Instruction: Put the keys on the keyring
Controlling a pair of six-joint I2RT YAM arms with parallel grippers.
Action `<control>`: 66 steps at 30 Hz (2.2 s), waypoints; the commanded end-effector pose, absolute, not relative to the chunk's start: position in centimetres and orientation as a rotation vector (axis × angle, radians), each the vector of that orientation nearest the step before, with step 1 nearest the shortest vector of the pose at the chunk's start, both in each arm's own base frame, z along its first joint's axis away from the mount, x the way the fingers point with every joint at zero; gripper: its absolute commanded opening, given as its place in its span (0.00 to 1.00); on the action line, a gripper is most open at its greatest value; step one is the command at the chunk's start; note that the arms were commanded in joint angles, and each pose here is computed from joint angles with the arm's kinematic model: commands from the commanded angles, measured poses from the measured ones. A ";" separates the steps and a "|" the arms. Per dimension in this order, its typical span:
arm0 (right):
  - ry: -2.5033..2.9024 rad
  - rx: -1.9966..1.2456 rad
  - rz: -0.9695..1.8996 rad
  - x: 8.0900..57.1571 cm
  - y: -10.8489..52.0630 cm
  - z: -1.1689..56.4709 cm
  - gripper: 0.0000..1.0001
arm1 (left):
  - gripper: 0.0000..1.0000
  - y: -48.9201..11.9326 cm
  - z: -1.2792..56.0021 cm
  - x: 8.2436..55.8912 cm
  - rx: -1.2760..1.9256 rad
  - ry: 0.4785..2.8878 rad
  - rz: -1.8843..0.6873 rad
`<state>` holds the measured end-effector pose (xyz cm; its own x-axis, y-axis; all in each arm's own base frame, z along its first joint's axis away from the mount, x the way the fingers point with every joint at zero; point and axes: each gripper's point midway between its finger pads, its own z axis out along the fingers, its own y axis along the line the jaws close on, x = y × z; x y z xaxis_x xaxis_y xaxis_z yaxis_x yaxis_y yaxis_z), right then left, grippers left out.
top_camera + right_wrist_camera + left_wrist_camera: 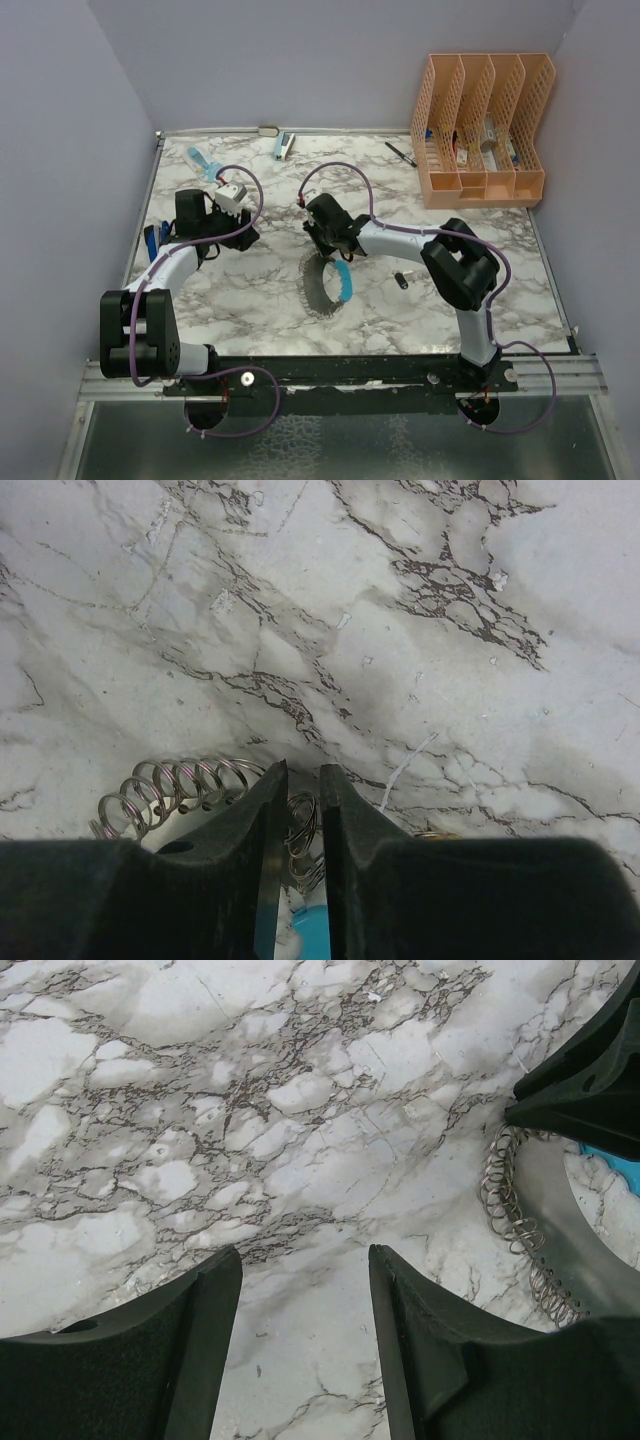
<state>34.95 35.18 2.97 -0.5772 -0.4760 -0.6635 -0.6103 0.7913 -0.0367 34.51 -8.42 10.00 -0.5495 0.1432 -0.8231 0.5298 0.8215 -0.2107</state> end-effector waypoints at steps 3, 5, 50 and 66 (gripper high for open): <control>2.302 -0.763 0.228 34.9 34.7 3.5 0.21 | 0.56 -8.6 10.0 34.5 0.500 2.113 -0.593; 2.292 -0.748 0.233 35.0 34.7 4.2 0.22 | 0.56 -8.6 10.0 34.5 0.500 2.113 -0.594; 2.051 -0.797 0.714 28.9 36.2 15.9 0.02 | 0.82 -20.9 18.8 29.5 0.907 1.720 -0.945; 1.947 -0.695 0.928 25.0 35.2 21.9 0.02 | 0.96 -26.1 18.0 27.1 1.078 1.607 -1.128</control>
<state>25.92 34.20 18.72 -0.5111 -0.1949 -0.8371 -0.7206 0.6280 0.2937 28.38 -24.60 17.60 -0.2739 0.1711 -0.9464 0.9219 0.3270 -0.2077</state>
